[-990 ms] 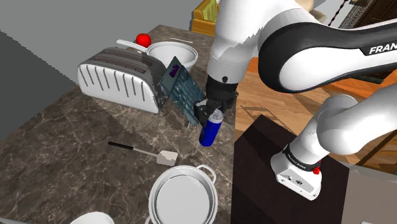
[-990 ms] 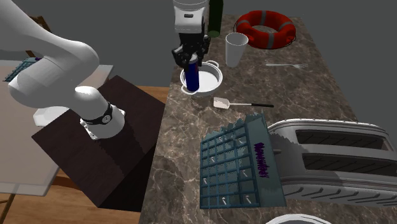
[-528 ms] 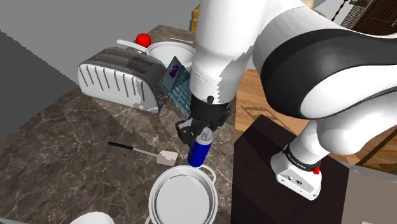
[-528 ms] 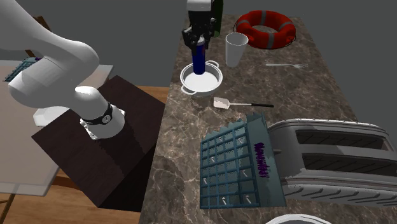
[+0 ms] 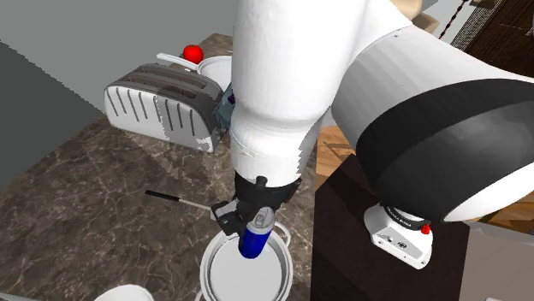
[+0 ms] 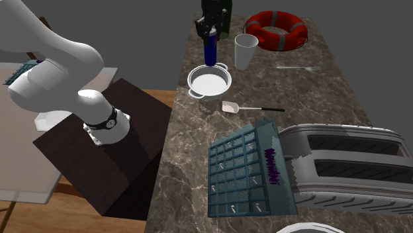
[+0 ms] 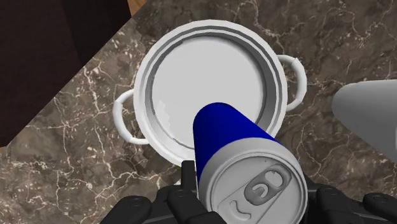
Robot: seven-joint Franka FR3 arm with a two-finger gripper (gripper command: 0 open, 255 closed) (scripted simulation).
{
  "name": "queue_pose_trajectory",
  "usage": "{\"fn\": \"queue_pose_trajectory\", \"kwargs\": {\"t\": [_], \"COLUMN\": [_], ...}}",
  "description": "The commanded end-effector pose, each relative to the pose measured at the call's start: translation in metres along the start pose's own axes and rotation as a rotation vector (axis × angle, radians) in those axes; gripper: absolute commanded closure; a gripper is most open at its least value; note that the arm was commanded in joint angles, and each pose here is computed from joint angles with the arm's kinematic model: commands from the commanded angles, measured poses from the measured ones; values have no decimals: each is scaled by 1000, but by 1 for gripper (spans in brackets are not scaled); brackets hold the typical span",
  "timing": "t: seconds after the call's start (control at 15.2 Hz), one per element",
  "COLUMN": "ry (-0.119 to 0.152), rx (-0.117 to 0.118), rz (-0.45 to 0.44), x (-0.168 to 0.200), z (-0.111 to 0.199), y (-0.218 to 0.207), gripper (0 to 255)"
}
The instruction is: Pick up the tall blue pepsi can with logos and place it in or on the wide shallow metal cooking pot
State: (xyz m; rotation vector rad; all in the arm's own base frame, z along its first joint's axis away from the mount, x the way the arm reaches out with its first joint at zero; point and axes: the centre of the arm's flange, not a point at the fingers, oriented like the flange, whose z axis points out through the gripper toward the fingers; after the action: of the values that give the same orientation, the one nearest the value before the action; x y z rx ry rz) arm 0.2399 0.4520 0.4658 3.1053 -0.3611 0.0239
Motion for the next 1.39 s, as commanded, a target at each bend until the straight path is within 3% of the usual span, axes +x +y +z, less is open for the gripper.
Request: {"fn": "queue_pose_trajectory", "kwargs": {"t": [0.0,1.12,1.32], "ry": [0,0,0], "rx": [1,1,1], "rz": [0,0,0], "x": [-1,-2,-2], "z": [10,100,100], "y": [-2,-3,-3], "gripper": [255,255,255]}}
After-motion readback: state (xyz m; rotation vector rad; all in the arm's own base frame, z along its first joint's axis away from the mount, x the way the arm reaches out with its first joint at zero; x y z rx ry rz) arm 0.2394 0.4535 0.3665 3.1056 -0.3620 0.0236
